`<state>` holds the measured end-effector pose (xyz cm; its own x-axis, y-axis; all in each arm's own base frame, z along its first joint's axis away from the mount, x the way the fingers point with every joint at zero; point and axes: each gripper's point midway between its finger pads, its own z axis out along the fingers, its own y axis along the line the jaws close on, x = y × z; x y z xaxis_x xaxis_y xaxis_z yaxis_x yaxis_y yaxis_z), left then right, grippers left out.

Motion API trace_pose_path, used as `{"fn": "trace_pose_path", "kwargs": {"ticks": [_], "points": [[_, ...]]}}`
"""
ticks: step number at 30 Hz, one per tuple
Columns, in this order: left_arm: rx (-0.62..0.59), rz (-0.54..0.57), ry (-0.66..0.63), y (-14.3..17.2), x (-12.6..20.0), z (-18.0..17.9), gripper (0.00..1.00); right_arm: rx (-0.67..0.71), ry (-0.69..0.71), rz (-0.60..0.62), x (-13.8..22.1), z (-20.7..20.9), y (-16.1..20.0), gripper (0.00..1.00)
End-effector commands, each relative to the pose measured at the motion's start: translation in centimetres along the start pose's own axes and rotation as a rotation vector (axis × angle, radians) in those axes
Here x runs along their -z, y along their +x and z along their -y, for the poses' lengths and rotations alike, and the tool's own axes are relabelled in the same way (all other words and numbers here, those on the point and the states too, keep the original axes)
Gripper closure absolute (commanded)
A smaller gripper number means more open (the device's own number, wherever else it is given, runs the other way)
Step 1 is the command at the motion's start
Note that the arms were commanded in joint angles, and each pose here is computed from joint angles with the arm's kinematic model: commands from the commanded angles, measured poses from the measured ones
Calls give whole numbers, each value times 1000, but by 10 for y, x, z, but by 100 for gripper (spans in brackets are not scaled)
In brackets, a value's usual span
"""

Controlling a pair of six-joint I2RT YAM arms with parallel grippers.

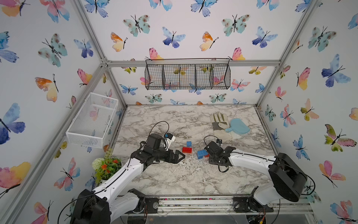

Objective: Assemble a giraffe with lego
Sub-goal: Pick up the lego brick from the center of the board, then assemble the lego brick with the lego brick.

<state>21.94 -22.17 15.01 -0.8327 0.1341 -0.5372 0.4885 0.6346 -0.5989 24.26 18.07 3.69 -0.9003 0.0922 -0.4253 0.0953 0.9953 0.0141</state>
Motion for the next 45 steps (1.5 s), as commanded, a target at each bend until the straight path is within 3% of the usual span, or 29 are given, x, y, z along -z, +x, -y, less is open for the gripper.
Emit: {"fn": "trace_pose_path", "kwargs": {"ticks": [1, 7, 19, 30, 45], "points": [[-19, -3, -4, 2, 0, 1, 2, 45, 39, 27, 13, 9, -11, 78], [-17, -8, 3, 3, 0, 1, 2, 142, 61, 33, 37, 8, -27, 77], [-9, -9, 2, 2, -1, 1, 2, 205, -124, 18, 84, -44, -59, 77], [-2, 2, -6, 1, 0, 0, 2, 257, -240, -18, 79, -87, -65, 79], [-2, 7, -16, 0, 0, -1, 2, 296, -230, -85, 70, -112, -55, 81]]}}
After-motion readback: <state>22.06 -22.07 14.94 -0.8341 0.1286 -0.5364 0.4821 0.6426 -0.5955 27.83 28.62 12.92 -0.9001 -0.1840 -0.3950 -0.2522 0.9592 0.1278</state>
